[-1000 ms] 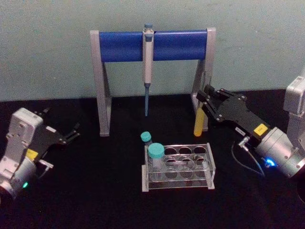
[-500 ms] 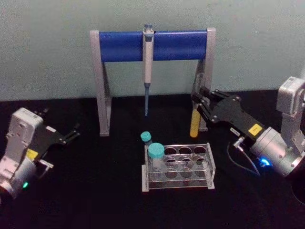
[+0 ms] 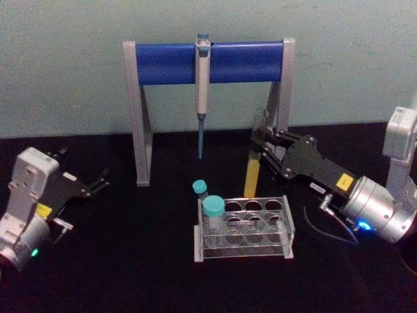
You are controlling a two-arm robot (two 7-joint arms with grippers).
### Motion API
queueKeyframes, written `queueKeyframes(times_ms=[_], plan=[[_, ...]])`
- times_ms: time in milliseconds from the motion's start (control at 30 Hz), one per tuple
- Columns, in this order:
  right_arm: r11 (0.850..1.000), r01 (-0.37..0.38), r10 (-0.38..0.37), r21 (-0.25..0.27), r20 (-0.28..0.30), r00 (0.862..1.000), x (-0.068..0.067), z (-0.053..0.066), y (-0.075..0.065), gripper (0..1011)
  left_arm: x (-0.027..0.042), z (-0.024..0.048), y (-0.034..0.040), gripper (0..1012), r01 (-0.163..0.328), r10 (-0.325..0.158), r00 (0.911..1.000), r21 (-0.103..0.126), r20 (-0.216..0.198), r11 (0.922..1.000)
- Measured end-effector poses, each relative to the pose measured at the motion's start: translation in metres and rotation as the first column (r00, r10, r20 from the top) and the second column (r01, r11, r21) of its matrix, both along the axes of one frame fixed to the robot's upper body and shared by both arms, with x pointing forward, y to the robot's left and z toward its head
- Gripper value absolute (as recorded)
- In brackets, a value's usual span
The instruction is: Pick up the test tube from the test tube rack, shake it, then place it back into the test tube rack.
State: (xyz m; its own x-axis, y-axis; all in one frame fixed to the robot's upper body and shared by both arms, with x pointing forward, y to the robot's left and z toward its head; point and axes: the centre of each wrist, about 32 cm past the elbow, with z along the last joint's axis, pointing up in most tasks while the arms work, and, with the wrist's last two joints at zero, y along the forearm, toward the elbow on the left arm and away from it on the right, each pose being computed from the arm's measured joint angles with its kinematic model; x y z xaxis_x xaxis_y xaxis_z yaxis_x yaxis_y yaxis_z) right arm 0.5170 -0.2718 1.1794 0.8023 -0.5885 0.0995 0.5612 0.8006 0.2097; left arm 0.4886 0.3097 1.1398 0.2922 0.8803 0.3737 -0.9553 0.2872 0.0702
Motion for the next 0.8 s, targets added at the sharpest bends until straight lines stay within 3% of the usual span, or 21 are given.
queueKeyframes(times_ms=[367, 800], plan=[[0.998, -0.067, 0.067, 0.0, -0.035, 0.997, -0.009, 0.006, -0.018, 229, 0.0, 0.0, 0.0, 1001, 0.0, 0.0, 1.0, 0.0, 0.0, 1.0], [0.997, 0.023, -0.028, -0.079, -0.059, 0.998, -0.029, 0.019, -0.046, 229, 0.0, 0.0, 0.0, 1001, 0.0, 0.0, 1.0, 0.0, 0.0, 1.0]])
